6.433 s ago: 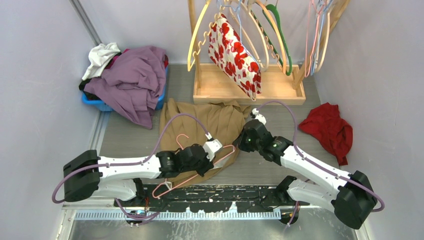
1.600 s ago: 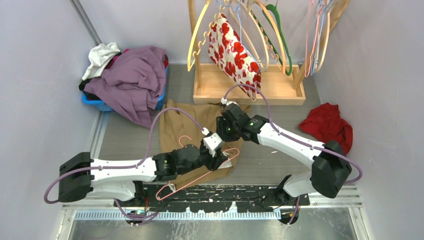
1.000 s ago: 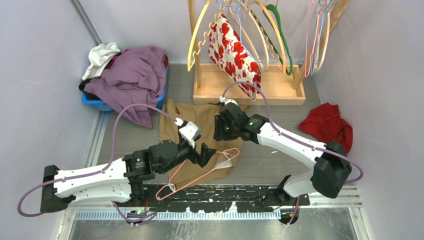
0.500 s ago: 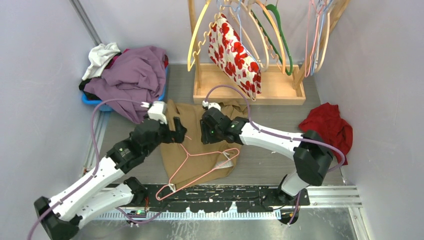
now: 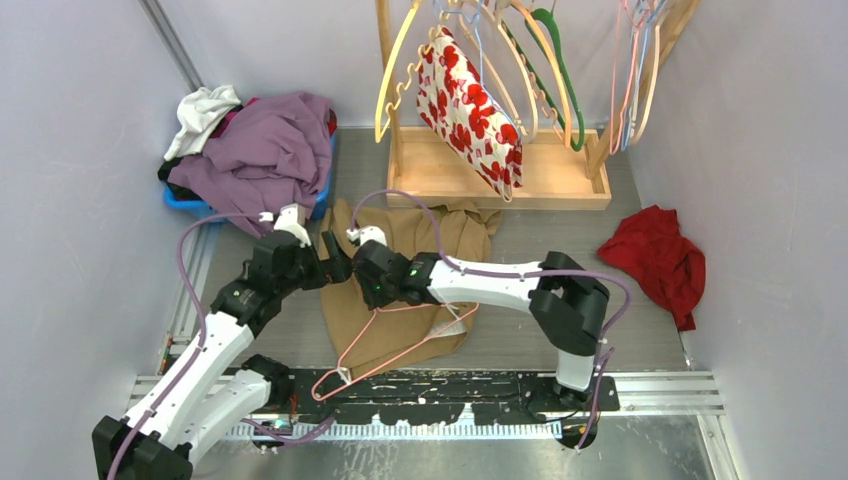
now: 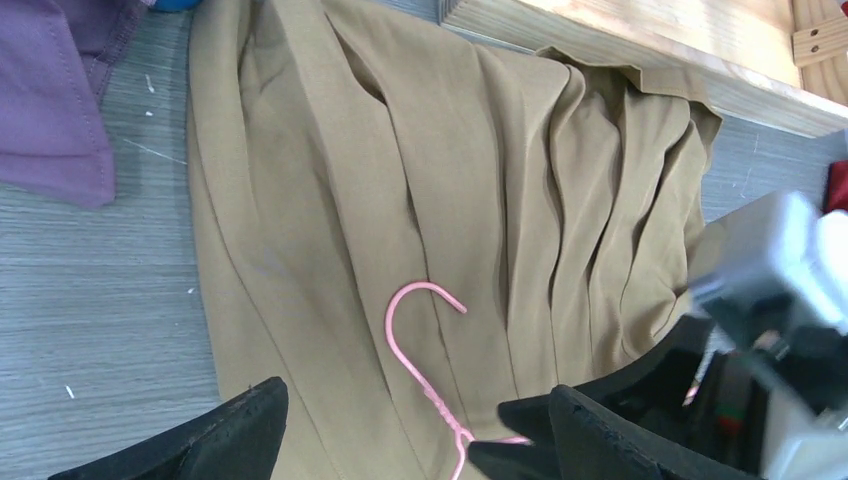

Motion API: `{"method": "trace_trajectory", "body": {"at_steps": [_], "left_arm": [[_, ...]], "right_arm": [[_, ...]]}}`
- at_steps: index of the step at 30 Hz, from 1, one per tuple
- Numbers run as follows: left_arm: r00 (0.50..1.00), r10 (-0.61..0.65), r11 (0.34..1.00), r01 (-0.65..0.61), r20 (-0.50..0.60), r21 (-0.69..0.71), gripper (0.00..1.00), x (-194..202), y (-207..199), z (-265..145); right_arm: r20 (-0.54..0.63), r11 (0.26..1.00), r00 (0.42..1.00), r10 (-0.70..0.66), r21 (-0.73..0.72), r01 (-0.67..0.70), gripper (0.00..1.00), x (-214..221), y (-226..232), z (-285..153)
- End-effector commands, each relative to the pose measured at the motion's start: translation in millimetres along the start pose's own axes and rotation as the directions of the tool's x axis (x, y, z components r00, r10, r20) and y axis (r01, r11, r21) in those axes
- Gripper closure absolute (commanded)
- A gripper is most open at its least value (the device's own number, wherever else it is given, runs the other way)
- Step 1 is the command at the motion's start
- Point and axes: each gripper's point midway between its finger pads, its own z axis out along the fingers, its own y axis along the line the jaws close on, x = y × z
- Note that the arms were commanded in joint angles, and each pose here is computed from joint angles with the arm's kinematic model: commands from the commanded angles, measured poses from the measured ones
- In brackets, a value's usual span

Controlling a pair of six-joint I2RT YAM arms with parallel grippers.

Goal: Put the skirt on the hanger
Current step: Pick up the hanger at the center of the board.

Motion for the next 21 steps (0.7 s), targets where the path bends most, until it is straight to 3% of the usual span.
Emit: {"method": "trace_trajectory", "body": {"at_steps": [1, 9, 21], "left_arm": [[1.0, -0.009, 0.999, 0.009, 0.016, 0.045, 0.01, -4.9, -7.9, 1.1], [1.0, -0.011, 0.998, 0.01, 0.019, 0.058, 0.01, -5.0, -9.2, 2.4], [0.999, -0.023, 0.999, 0.021, 0.046, 0.036, 0.01, -11.6, -2.7, -4.1]], "right_arm": [[0.06, 0.996, 0.995, -0.074, 0.047, 0.071, 0.64, -15.7, 18.0, 5.2], [0.021, 0.962, 0.988, -0.154, 0.232, 0.145, 0.65, -0.2, 0.1, 23.0], [-0.001, 0.976, 0.989, -0.15, 0.162, 0.148, 0.62, 20.4, 12.4, 34.6]]}}
